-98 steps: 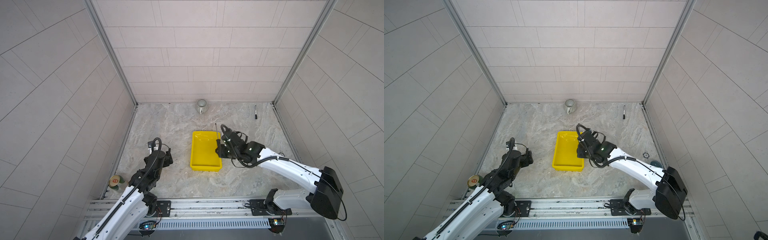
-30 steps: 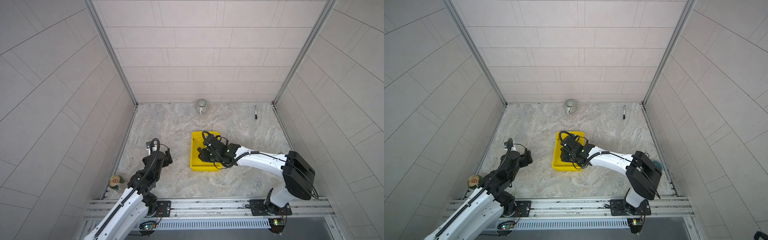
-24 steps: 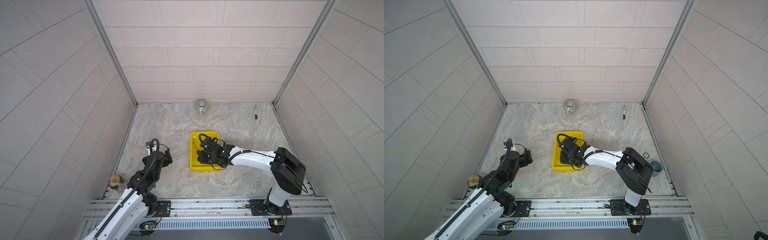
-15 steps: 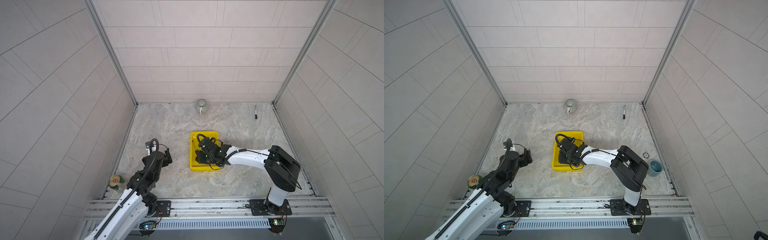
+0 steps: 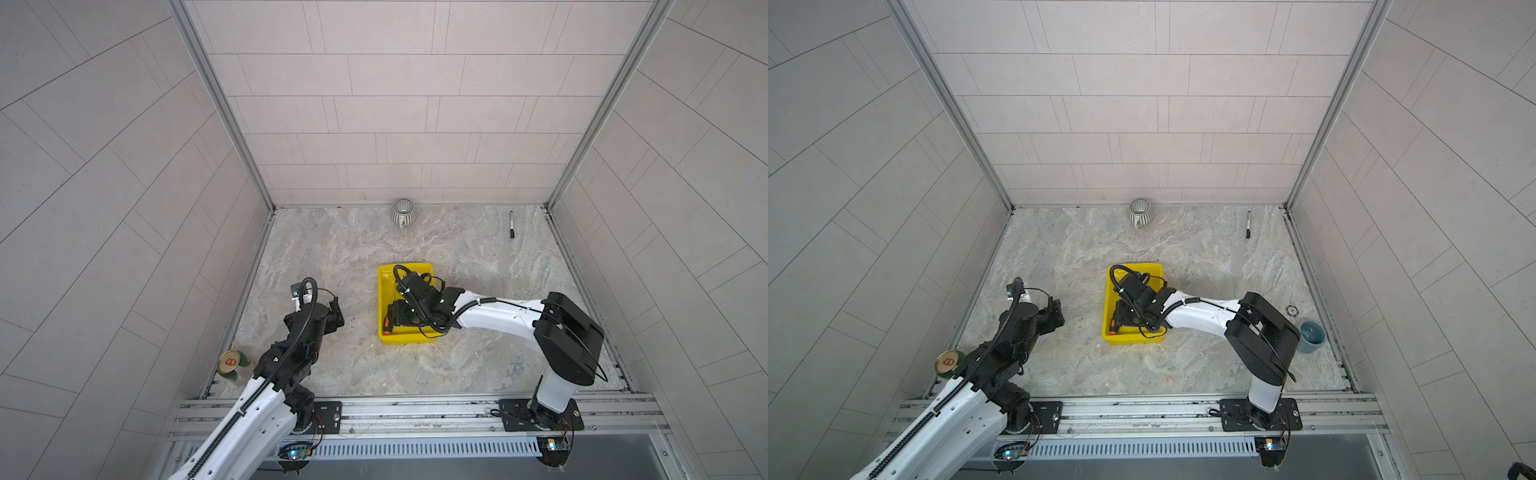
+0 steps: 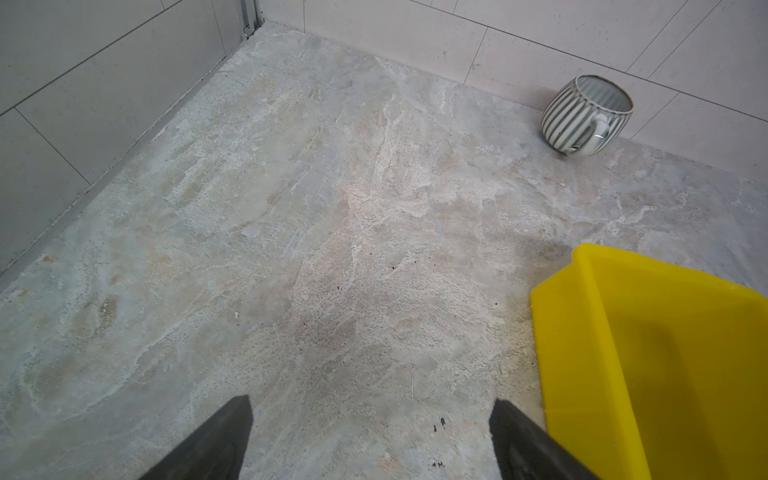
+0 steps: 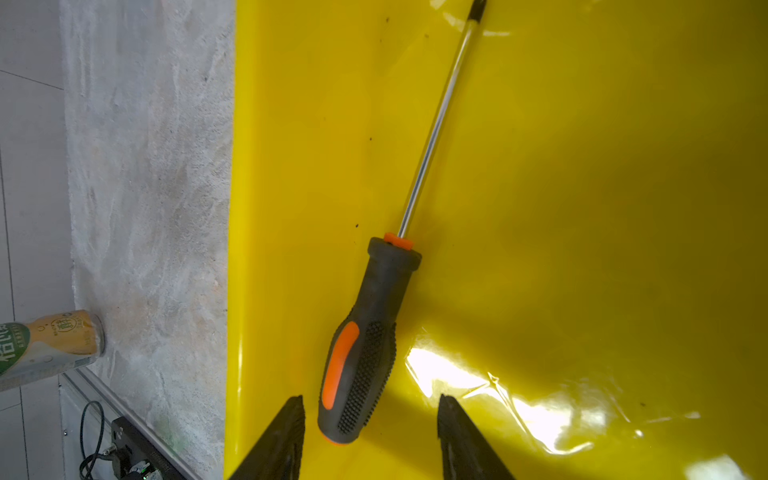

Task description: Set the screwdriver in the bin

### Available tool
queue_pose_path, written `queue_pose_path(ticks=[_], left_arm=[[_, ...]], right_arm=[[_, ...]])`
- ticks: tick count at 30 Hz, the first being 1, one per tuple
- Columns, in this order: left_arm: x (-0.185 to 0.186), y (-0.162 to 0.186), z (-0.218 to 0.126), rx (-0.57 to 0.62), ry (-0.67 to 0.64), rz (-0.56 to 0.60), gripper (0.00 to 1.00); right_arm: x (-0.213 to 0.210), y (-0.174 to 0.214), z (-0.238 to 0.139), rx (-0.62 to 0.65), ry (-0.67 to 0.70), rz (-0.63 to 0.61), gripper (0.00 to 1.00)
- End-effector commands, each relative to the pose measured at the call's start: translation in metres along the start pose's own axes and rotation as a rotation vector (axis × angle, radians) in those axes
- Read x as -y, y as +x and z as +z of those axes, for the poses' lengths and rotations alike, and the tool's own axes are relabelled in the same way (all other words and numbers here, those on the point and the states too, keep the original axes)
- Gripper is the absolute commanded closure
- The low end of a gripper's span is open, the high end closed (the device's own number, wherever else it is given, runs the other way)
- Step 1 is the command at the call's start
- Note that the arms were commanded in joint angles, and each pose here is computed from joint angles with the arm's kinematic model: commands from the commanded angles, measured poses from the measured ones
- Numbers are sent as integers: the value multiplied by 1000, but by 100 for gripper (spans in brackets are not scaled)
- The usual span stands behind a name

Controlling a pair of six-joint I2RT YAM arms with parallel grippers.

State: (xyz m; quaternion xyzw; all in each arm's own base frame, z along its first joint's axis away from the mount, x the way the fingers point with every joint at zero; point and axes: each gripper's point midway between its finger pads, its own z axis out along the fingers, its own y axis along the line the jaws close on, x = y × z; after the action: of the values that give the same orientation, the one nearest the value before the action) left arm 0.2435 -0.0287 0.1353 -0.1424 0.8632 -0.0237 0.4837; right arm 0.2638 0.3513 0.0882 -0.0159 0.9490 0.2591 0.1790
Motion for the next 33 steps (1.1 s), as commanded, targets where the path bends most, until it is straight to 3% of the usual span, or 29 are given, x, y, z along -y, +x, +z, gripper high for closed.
queue_pose_path(ticks=[1,7,8,9,10,13,17,20,24,28,33], left_arm=[[-5,6,2,-13,-26,9,5],[-1,8,6,-32,-16,20,4],[0,9,7,-40,-17,25,4],[0,10,8,-45,-21,27,4],[-1,10,9,-46,-26,27,4],[2,11,11,-60,-22,35,4],[2,12,12,-69,-28,41,4],[1,11,10,-62,-26,36,4],[-2,10,7,-43,-25,22,4],[0,10,7,-43,-15,21,4],[0,11,8,-52,-23,28,4]], right_arm=[[-3,-17,-41,95,17,-66,48],[37,-47,-125,335,199,-235,43],[52,-53,-143,404,263,-259,36],[67,-59,-161,476,333,-262,13],[87,-65,-184,562,423,-250,1],[130,-74,-242,758,592,-238,1],[183,-88,-278,852,696,-143,1],[220,-99,-286,872,758,-58,0],[252,-117,-282,877,868,-59,0],[287,-130,-253,878,985,-122,0],[317,-127,-218,917,1013,-135,0]])
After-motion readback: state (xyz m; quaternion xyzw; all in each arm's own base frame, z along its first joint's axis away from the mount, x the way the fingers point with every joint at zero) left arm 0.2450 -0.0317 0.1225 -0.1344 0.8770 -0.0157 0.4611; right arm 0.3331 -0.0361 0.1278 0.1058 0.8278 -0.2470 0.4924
